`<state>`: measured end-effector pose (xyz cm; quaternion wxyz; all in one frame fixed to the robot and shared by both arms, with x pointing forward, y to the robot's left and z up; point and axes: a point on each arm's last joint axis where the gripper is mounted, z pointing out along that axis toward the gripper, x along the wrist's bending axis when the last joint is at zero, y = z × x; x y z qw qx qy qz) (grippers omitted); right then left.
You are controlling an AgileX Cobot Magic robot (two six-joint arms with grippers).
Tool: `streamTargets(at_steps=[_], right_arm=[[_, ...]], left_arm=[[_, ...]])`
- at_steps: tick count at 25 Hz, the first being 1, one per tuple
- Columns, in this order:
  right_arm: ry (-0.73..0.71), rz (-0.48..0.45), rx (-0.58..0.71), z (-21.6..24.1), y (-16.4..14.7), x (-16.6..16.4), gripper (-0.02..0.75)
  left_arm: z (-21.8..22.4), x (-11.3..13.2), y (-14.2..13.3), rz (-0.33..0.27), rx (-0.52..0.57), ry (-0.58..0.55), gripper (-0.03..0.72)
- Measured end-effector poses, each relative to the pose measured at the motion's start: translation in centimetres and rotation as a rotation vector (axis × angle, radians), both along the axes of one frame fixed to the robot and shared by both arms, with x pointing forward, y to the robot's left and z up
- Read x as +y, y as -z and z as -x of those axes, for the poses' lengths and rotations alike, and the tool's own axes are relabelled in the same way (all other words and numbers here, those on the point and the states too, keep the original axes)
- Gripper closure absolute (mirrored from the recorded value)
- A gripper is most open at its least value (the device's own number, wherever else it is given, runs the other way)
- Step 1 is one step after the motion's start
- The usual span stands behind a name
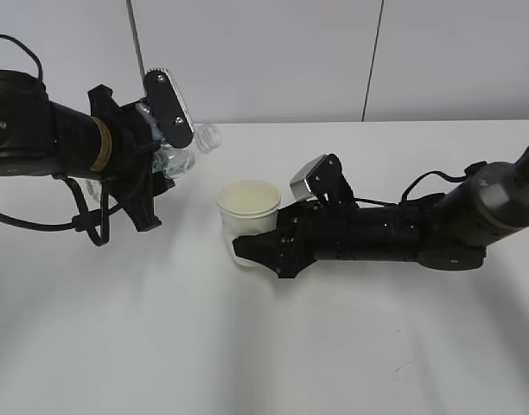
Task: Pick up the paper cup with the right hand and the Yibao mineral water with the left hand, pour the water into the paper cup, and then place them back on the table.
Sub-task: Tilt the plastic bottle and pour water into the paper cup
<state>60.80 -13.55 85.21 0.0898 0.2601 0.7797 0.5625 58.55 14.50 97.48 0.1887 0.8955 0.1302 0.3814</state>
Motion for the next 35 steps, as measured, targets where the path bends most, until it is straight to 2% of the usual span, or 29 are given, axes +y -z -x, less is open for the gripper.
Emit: streamTargets(at_steps=[4,20,29,35], right_arm=[[0.012,0.020,-0.009,-0.5,-0.2,0.0,0.232],[-0.008,0.030,-0.022,-1.0,-0.6,0.2,0.232],[-0.029,0.029,-0.047,-1.3,-1.1,1.0,0.232],[-0.043,0.030,-0.047,-1.1,-1.1,1.5,0.232]], left_arm=[[-0.1,0.3,0.0,-0.046,-0.007,-0.006,0.323],[-0.2,0.8,0.0,-0.159,-0.044,0.022,0.323],[-0.2,0.7,0.0,-0.175,-0.051,0.034,0.324],[0.2,-0.1,-0.1,-0.241,-0.072,0.060,0.324]])
